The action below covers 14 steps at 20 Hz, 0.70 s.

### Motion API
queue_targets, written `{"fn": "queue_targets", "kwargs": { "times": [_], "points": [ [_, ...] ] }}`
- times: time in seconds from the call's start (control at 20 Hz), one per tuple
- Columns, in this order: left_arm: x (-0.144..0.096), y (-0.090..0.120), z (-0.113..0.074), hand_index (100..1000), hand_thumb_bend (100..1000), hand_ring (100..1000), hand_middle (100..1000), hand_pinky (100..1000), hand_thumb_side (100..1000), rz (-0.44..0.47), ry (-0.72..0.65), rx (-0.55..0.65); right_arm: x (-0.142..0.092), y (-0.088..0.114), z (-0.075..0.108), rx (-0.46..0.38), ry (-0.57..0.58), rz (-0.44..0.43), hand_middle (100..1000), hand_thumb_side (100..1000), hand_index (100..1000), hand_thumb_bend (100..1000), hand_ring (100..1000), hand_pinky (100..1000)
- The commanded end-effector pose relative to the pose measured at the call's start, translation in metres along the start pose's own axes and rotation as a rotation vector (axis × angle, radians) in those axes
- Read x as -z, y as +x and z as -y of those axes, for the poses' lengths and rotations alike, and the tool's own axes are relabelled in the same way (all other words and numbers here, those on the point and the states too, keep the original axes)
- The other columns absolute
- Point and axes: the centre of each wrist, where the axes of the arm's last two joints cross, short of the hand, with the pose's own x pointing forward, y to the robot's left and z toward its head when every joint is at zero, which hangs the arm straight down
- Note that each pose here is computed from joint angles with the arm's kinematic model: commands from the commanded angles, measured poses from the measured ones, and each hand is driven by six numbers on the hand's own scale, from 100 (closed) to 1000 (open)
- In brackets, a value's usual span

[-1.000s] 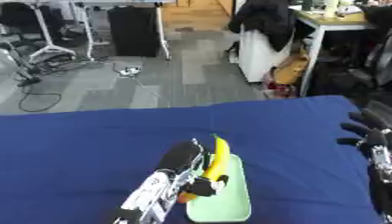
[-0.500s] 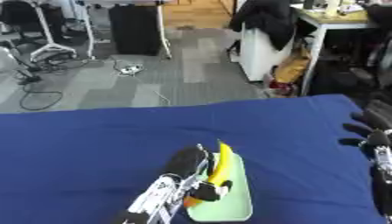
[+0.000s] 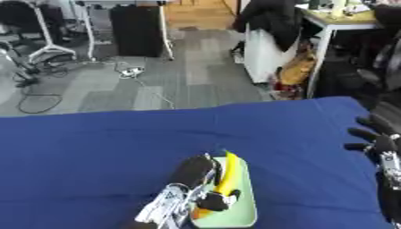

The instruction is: Pick up objects on the table and place them in the box.

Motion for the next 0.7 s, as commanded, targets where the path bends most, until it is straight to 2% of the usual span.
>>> {"fn": "queue_targets", "kwargs": {
  "times": [0.05,0.25,0.7],
  "points": [
    [0.0065,0.0048,-0.0119,485,365,330,356,467,628,0.014,0.044,0.008,0.0078,0.0089,0.0015,-0.001,0.002,0.043,818,876,925,100,783,652],
    [0.0064,0.0034,-0.0105,508,405,401,410,523,706,0.013,0.058,0.013,0.0077,0.0087,0.0016,0.0,0.0,0.042,818,876,925,100,783,652],
    [0.0058,0.0013,-0.0084,512,393,418,422,536,699,0.005,0.066,0.014,0.007,0.008,0.0014,0.0,0.0,0.038,818,876,926,100,783,652]
  ]
}}
